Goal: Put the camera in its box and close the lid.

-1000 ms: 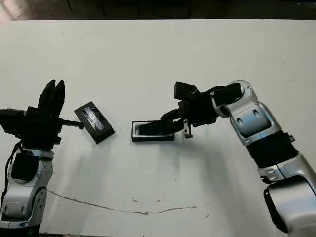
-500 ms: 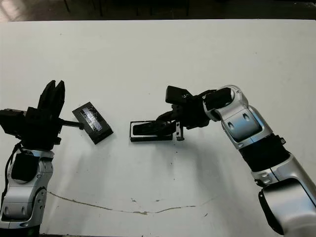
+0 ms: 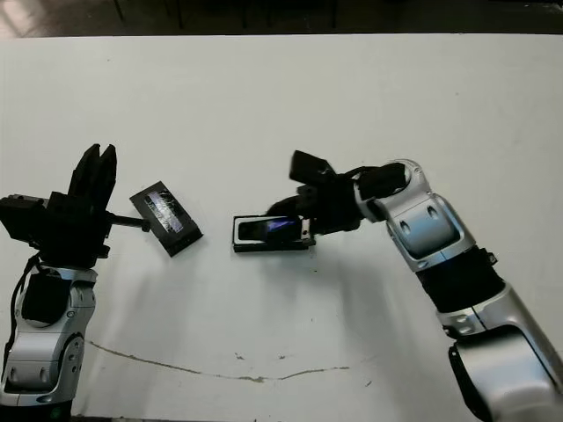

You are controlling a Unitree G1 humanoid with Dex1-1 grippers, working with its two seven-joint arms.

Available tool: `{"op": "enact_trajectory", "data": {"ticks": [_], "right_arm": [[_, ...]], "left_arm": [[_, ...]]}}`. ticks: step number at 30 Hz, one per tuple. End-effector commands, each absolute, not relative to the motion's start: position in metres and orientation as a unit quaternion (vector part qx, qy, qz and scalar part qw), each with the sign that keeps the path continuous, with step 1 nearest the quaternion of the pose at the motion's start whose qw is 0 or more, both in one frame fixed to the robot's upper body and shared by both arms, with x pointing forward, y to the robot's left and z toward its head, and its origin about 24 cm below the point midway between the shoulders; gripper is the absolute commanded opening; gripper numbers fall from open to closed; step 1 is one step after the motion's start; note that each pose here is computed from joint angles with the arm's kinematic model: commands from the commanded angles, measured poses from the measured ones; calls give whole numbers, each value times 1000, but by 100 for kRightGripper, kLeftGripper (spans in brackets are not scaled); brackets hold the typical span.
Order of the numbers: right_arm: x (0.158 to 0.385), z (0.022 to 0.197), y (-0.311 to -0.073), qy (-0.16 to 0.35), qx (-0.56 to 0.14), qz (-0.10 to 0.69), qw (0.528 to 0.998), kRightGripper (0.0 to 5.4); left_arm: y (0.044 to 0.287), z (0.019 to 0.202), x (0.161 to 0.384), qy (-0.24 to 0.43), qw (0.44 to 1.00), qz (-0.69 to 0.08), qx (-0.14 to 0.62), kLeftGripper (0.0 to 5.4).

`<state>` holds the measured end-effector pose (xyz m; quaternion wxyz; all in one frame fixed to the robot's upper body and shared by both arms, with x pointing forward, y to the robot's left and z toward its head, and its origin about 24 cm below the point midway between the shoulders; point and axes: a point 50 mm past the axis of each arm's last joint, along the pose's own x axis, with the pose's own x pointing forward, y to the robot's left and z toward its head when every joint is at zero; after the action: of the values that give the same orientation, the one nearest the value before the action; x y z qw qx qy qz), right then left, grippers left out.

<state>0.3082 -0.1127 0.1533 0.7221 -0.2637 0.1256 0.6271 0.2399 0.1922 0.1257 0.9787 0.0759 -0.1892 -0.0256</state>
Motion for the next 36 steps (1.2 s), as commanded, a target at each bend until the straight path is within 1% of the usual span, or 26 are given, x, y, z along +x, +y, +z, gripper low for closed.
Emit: {"op": "enact_trajectory", "data": {"ticks": [1, 7, 10, 13, 14, 17, 19, 21, 22, 24, 26, 28, 31, 33, 36], "right_arm": [[311, 164, -121, 106, -261, 616, 736, 257], [311, 180, -128, 59, -254, 601, 756, 388], [310, 188, -131, 25, -246, 591, 768, 455], [307, 198, -136, -12, -219, 566, 794, 525], [307, 200, -138, -22, -205, 552, 808, 539], [303, 200, -142, -43, -140, 502, 853, 539], [299, 198, -144, -60, -122, 465, 875, 539], [294, 194, -145, -85, -143, 404, 899, 518], [292, 192, -145, -102, -164, 378, 906, 502], [287, 189, -144, -129, -217, 343, 905, 458], [280, 183, -141, -155, -274, 323, 892, 415], [273, 177, -137, -183, -318, 317, 874, 366], [266, 166, -131, -204, -360, 326, 850, 301], [263, 159, -128, -196, -383, 338, 837, 255], [261, 153, -124, -190, -425, 351, 813, 188]], "left_arm": [[196, 118, 239, -171, 981, -23, 85, 0], [196, 119, 239, -173, 981, -26, 82, 0], [196, 120, 239, -174, 980, -26, 88, 0], [196, 120, 239, -173, 980, -24, 90, 0], [196, 120, 239, -173, 980, -24, 90, 0], [196, 119, 239, -171, 981, -25, 85, 0], [196, 119, 239, -171, 981, -26, 84, 0], [196, 119, 239, -173, 981, -26, 84, 0], [196, 119, 239, -174, 981, -25, 84, 0], [196, 118, 239, -173, 981, -24, 82, 0], [196, 118, 238, -172, 981, -24, 83, 0], [196, 118, 238, -170, 982, -25, 83, 0], [196, 117, 238, -170, 982, -25, 81, 0], [196, 117, 238, -170, 982, -25, 81, 0], [196, 117, 238, -171, 981, -24, 84, 0]]}}
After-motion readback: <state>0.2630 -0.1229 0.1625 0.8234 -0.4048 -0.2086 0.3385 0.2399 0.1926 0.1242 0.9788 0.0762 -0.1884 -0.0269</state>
